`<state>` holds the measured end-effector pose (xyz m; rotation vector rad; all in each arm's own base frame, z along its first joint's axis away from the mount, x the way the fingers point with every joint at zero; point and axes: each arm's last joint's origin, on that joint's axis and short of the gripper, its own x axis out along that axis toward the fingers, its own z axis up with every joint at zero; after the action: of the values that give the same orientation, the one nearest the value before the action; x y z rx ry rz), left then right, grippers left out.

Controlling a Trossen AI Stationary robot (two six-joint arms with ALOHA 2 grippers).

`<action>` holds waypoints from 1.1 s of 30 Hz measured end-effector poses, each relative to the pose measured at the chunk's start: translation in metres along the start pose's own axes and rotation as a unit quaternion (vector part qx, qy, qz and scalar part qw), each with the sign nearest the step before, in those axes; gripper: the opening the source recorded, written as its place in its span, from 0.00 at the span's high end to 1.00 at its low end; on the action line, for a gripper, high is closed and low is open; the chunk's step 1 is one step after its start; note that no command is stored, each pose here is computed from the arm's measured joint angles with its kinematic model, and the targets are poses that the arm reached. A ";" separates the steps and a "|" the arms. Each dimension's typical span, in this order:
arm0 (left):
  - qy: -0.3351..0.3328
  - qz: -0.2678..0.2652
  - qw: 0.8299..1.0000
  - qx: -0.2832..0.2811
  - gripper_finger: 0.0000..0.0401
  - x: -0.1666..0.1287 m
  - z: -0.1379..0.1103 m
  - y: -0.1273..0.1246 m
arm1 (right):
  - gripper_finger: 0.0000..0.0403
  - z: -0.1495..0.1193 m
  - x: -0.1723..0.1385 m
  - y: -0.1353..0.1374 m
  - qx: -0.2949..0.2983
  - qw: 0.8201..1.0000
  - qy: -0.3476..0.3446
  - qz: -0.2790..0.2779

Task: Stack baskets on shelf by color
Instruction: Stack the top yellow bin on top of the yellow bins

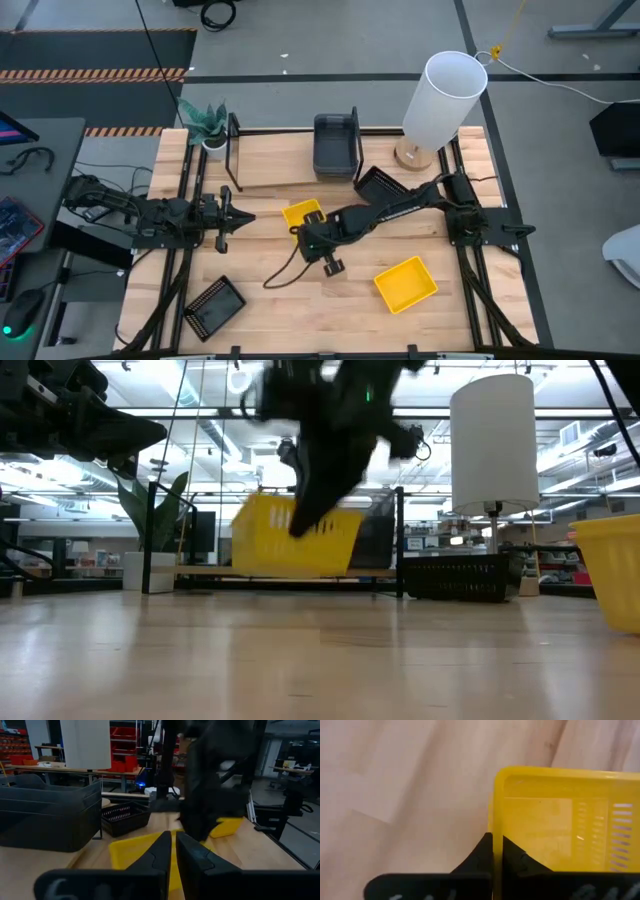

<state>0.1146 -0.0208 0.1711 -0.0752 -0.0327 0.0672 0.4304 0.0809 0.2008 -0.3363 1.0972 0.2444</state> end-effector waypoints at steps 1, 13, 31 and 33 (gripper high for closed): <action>0.000 0.000 1.000 0.000 0.91 0.000 0.000 0.000 | 0.99 0.006 -0.006 0.006 0.014 1.000 -0.001 0.003; 0.000 0.000 1.000 0.000 0.93 0.000 0.000 0.000 | 0.98 0.039 -0.074 0.082 0.223 0.973 0.031 0.056; 0.000 0.000 1.000 0.000 0.93 0.000 0.000 0.000 | 0.98 0.046 -0.122 0.141 0.544 0.835 0.057 0.056; 0.000 0.000 1.000 0.000 0.93 0.000 0.000 0.000 | 0.98 0.042 -0.123 0.144 0.559 0.825 0.068 0.040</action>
<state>0.1146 -0.0208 0.1711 -0.0752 -0.0327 0.0669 0.3600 0.2262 0.3080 0.7639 1.2191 -0.3784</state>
